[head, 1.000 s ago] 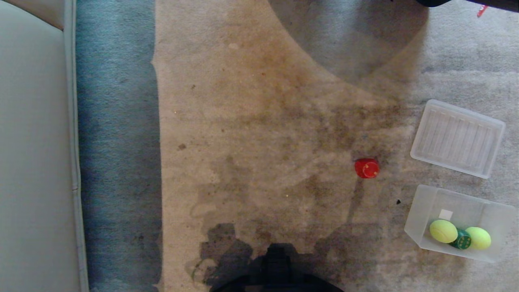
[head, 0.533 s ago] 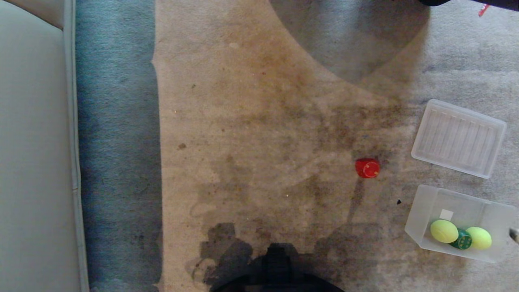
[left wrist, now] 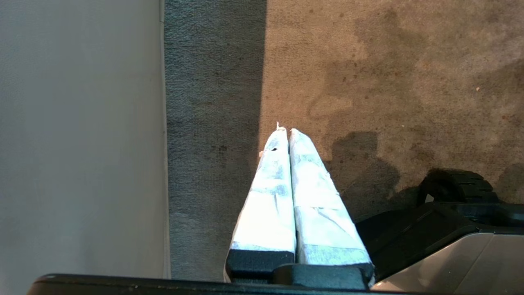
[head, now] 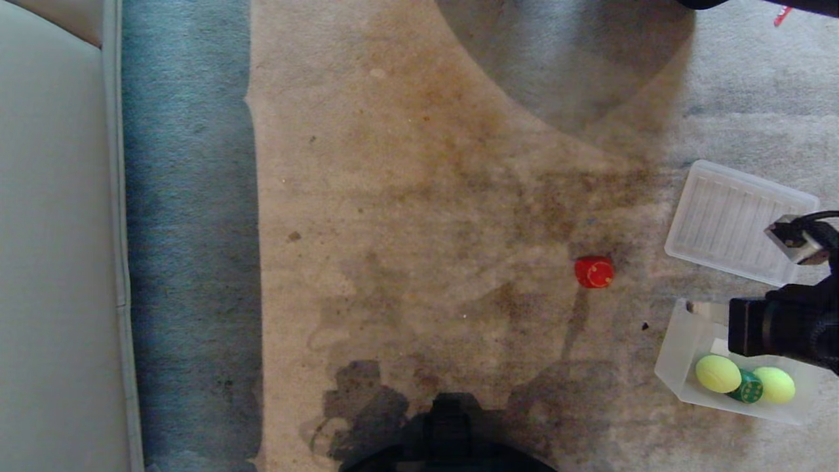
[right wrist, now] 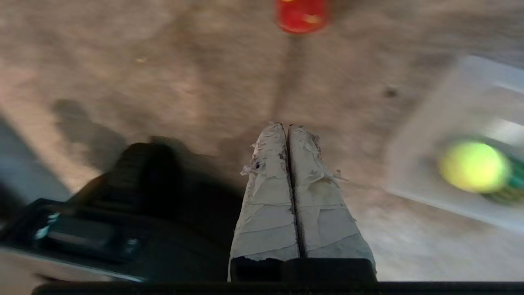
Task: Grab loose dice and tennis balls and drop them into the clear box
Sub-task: Pick up toys out of the box
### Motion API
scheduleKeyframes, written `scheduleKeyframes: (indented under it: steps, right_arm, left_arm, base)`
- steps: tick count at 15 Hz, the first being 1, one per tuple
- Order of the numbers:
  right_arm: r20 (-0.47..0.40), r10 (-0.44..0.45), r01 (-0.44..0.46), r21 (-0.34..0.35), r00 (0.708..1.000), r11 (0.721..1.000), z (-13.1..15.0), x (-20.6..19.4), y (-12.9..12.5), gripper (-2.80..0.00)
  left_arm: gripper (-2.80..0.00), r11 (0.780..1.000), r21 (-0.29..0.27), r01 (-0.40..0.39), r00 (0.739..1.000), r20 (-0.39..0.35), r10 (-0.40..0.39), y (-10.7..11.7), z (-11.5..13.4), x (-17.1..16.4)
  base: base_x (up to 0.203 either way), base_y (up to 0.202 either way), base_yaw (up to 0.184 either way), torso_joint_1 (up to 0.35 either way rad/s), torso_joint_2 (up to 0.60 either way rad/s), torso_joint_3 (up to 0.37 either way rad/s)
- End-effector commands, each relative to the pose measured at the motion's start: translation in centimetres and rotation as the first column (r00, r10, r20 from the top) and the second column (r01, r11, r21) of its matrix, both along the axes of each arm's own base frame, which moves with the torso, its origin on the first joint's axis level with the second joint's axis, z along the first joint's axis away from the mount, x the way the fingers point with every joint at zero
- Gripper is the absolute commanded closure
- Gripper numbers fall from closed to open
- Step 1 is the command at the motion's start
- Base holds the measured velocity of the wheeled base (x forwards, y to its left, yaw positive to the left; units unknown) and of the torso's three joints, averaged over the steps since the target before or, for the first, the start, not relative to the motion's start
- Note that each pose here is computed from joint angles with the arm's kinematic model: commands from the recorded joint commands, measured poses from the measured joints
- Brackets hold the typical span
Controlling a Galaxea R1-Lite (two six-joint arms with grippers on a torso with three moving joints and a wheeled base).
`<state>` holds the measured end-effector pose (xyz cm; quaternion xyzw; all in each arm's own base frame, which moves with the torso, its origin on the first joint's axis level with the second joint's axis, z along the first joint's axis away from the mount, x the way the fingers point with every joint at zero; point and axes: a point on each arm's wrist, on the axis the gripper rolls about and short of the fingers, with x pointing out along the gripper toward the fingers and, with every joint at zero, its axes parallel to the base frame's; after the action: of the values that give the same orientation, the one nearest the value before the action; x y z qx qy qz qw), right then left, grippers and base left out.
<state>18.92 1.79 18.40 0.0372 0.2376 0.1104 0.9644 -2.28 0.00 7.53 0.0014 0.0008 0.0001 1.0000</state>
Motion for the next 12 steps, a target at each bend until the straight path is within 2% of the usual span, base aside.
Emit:
scheduleKeyframes:
  steps: [1, 2, 5, 9, 12]
  right_arm:
    - [-0.058, 0.060, -0.059, 0.025, 0.997, 0.998, -1.1, 1.2, 0.3, 0.00]
    - [-0.063, 0.066, -0.065, 0.028, 0.996, 0.998, -1.2, 1.4, 0.4, -2.80]
    - [-0.170, 0.087, -0.087, 0.009, 0.982, 0.996, -3.7, 3.6, 0.6, -2.80]
    - [-0.174, 0.143, -0.161, -0.089, 0.974, 0.983, -4.5, 5.8, 0.8, -2.80]
    - [-0.176, 0.214, -0.249, -0.210, 0.961, 0.946, -6.8, 8.4, 0.9, -2.80]
  left_arm:
    - [0.00, 1.000, 0.000, -0.001, 1.000, 0.000, 0.001, 0.0, 0.0, 0.0]
    - [0.00, 1.000, 0.000, 0.000, 1.000, 0.000, 0.000, 0.0, 0.0, 0.0]
    - [0.00, 1.000, 0.000, 0.000, 1.000, 0.000, 0.000, 0.0, 0.0, 0.0]
    - [0.00, 1.000, 0.000, 0.000, 1.000, 0.000, 0.000, 0.0, 0.0, 0.0]
    - [0.00, 1.000, 0.000, 0.000, 1.000, -0.001, 0.000, 0.0, 0.0, 0.0]
  base:
    - [0.000, 0.000, 0.000, 0.000, 0.00, 0.000]
    - [0.000, 0.000, 0.000, 0.000, 0.00, 0.000]
    - [0.000, 0.000, 0.000, 0.000, 0.00, 0.000]
    - [0.000, 0.000, 0.000, 0.000, 0.00, 0.000]
    - [0.000, 0.000, 0.000, 0.000, 0.00, 0.000]
